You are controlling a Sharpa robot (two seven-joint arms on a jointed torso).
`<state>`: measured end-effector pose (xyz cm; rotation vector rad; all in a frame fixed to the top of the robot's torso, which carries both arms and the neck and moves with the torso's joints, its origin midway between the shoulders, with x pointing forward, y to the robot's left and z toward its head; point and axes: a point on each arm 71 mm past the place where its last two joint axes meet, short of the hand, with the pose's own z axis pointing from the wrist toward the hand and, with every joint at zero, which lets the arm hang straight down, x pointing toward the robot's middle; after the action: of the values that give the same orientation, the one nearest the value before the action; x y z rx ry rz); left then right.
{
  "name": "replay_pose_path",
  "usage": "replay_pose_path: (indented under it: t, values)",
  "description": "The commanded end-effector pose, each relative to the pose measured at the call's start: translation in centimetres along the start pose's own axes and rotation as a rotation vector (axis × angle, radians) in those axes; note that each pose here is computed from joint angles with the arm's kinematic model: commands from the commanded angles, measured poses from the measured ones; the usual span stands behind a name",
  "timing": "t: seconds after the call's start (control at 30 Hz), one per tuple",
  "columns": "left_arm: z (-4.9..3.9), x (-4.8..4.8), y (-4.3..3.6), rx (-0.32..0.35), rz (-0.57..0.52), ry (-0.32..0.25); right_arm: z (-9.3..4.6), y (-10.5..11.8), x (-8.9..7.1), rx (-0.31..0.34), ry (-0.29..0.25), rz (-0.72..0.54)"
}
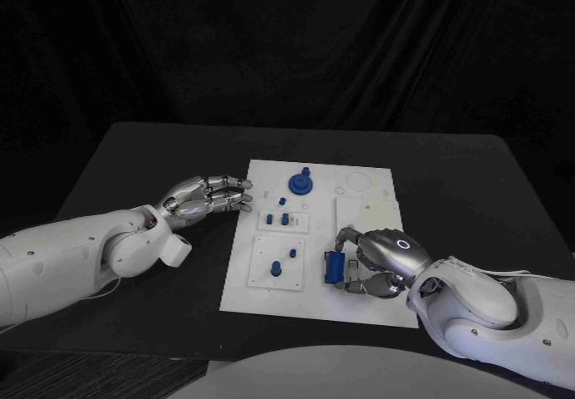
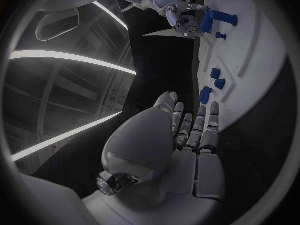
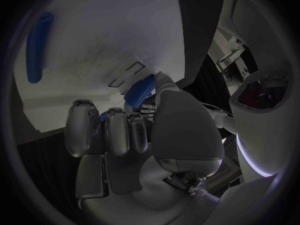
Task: Assemble the parts on the task board
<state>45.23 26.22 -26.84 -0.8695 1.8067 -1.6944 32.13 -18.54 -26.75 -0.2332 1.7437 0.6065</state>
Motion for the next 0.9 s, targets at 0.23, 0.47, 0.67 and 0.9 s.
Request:
replay_pose_path:
  t: [0.23,0.47,0.67,0.9]
  values:
    - [0.09,0.23,0.02,0.007,-0.015,0.013,-0.05,0.06,-0.13,-0.004,-0.032,0.005]
    - [0.09,0.23,0.05,0.004,-0.016,0.015,-0.15,0.05,-0.20,-0.004,-0.036,0.023]
    - [0.08,0.23,0.09,0.000,-0.016,0.016,-0.28,0.04,-0.28,-0.006,-0.038,0.037]
    - [0.05,0.22,0.13,-0.004,-0.018,0.017,-0.45,-0.01,-0.41,-0.006,-0.048,0.049]
